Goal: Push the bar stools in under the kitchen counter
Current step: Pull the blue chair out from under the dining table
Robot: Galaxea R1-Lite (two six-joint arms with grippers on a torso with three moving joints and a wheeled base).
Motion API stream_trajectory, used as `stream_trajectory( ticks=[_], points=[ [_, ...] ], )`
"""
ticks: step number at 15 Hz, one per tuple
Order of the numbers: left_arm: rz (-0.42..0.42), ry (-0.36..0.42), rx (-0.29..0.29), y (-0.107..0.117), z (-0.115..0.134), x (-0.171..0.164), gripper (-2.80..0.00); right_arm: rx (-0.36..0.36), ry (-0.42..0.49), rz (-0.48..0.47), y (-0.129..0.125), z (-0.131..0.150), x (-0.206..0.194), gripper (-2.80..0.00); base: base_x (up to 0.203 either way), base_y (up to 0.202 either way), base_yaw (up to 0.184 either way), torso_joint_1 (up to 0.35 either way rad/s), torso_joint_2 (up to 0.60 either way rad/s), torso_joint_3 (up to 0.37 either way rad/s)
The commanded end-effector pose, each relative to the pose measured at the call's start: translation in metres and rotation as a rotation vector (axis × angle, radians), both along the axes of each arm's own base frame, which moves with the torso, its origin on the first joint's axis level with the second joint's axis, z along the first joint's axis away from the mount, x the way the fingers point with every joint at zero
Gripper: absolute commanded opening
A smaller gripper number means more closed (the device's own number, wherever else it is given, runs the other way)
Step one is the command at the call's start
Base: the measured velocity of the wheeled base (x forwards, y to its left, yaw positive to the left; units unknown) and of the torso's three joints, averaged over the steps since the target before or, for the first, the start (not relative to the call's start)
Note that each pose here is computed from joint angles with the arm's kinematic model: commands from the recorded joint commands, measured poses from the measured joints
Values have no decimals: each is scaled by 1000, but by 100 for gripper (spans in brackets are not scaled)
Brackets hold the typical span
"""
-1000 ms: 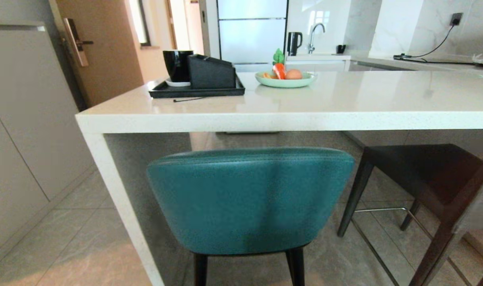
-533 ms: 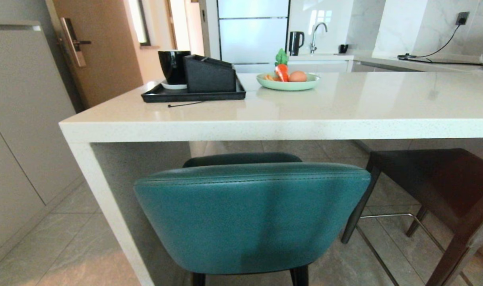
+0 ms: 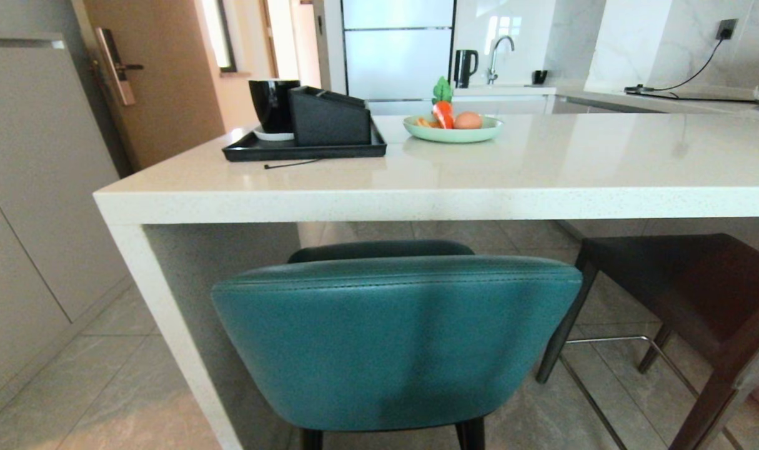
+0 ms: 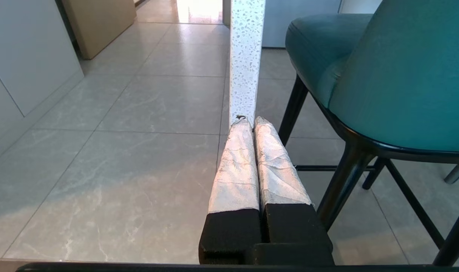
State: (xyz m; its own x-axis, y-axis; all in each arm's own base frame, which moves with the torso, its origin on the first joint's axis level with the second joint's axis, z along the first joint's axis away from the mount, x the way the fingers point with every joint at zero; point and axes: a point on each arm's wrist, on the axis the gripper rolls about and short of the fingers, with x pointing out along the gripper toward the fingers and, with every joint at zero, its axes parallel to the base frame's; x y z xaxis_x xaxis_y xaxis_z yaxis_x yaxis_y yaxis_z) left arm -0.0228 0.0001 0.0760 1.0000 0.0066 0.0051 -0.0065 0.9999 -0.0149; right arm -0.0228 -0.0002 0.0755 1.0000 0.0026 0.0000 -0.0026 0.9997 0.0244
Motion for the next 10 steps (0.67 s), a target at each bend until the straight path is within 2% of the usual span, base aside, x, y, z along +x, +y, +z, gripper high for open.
stream_trajectory(
  ticks=[1, 10],
  points=[
    [1, 3, 0, 0, 0, 0, -280, 0, 6, 1, 0, -1, 0, -280, 0, 0, 0, 0, 0, 0],
    [1, 2, 0, 0, 0, 0, -280, 0, 6, 1, 0, -1, 0, -280, 0, -8, 0, 0, 0, 0]
  ],
)
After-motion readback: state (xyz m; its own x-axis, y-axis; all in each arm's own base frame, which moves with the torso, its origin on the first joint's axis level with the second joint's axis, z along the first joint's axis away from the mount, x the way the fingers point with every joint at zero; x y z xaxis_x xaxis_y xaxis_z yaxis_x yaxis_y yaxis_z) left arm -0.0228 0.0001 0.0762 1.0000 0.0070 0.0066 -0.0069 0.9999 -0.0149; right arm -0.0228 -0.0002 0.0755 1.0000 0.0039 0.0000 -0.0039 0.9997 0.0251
